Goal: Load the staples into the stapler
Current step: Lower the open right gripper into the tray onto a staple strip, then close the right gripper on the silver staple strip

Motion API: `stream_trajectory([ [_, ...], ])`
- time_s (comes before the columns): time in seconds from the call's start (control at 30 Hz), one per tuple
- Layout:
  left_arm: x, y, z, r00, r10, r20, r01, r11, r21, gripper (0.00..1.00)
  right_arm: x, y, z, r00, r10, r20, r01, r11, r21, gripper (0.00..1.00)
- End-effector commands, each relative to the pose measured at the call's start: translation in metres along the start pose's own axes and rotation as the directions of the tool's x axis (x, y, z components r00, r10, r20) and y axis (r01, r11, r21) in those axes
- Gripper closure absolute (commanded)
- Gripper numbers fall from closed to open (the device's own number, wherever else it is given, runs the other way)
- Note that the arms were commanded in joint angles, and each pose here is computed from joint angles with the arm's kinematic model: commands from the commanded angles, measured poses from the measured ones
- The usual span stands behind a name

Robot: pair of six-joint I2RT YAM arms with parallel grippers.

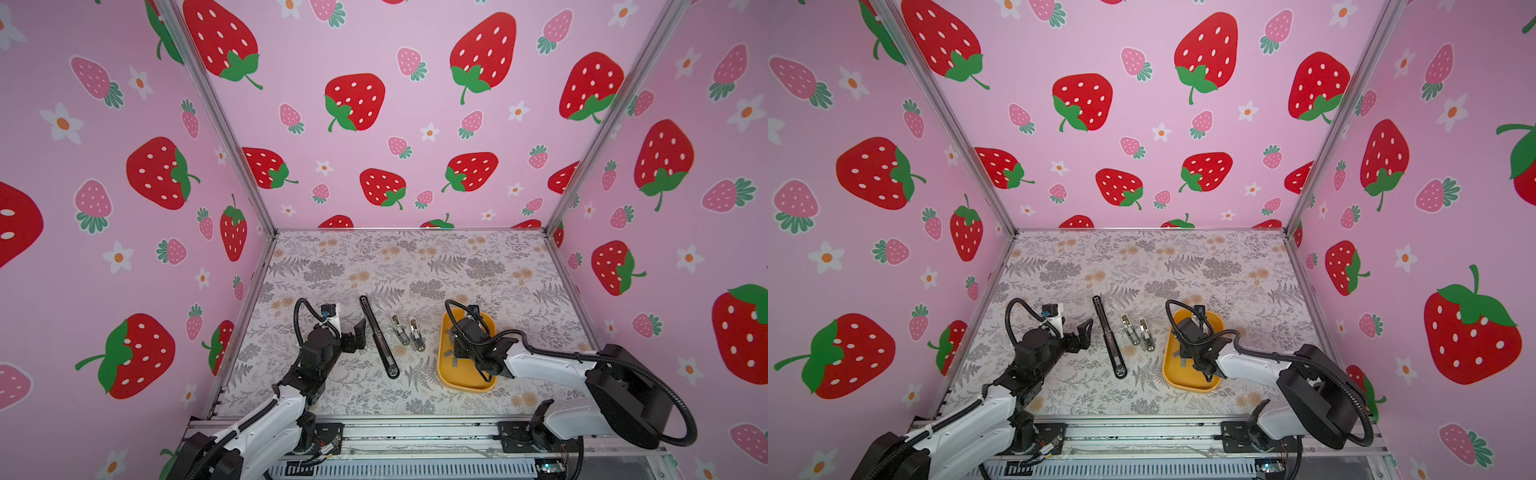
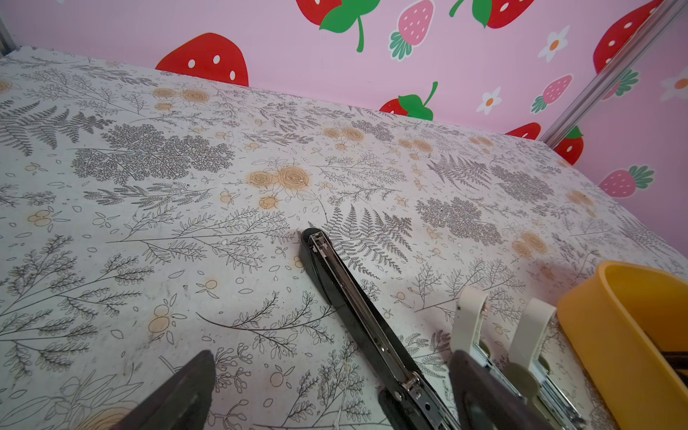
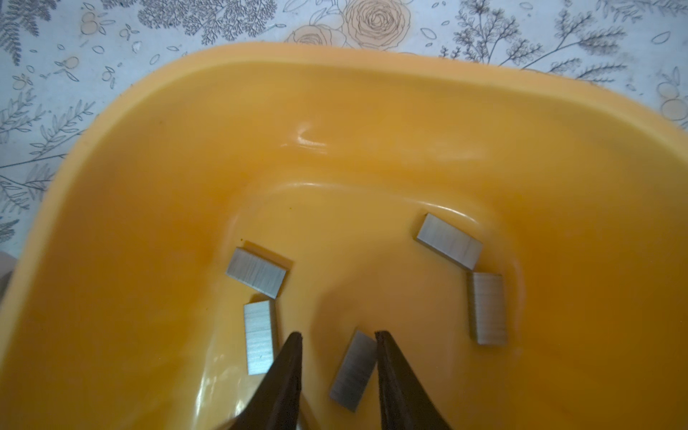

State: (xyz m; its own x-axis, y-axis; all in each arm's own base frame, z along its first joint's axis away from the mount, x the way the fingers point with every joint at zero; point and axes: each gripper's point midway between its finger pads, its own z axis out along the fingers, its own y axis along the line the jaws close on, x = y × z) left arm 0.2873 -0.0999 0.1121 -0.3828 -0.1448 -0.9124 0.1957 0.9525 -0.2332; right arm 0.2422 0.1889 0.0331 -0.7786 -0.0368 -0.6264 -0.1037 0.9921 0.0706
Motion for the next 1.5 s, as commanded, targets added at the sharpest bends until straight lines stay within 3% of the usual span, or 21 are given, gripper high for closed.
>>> stream_trajectory([
  [0.0,-0.013,-0.006,0.001,1.000,0.003,0.027,-0.004,1.000,0.014,0.01,-0.009,-0.007,-0.009,1.000,0.004,0.023,-0.005,1.000,0.026,0.64],
  [0.73,-0.013,-0.006,0.001,1.000,0.004,0.028,-0.005,1.000,0.013,0.01,0.017,-0.003,0.010,0.999,0.010,-0.042,-0.010,1.000,0.000,0.66],
  [1.47,-0.013,-0.006,0.002,1.000,0.007,0.027,-0.007,1.000,0.013,0.01,0.021,-0.011,0.017,0.997,-0.033,-0.075,0.039,0.996,0.082,0.81],
])
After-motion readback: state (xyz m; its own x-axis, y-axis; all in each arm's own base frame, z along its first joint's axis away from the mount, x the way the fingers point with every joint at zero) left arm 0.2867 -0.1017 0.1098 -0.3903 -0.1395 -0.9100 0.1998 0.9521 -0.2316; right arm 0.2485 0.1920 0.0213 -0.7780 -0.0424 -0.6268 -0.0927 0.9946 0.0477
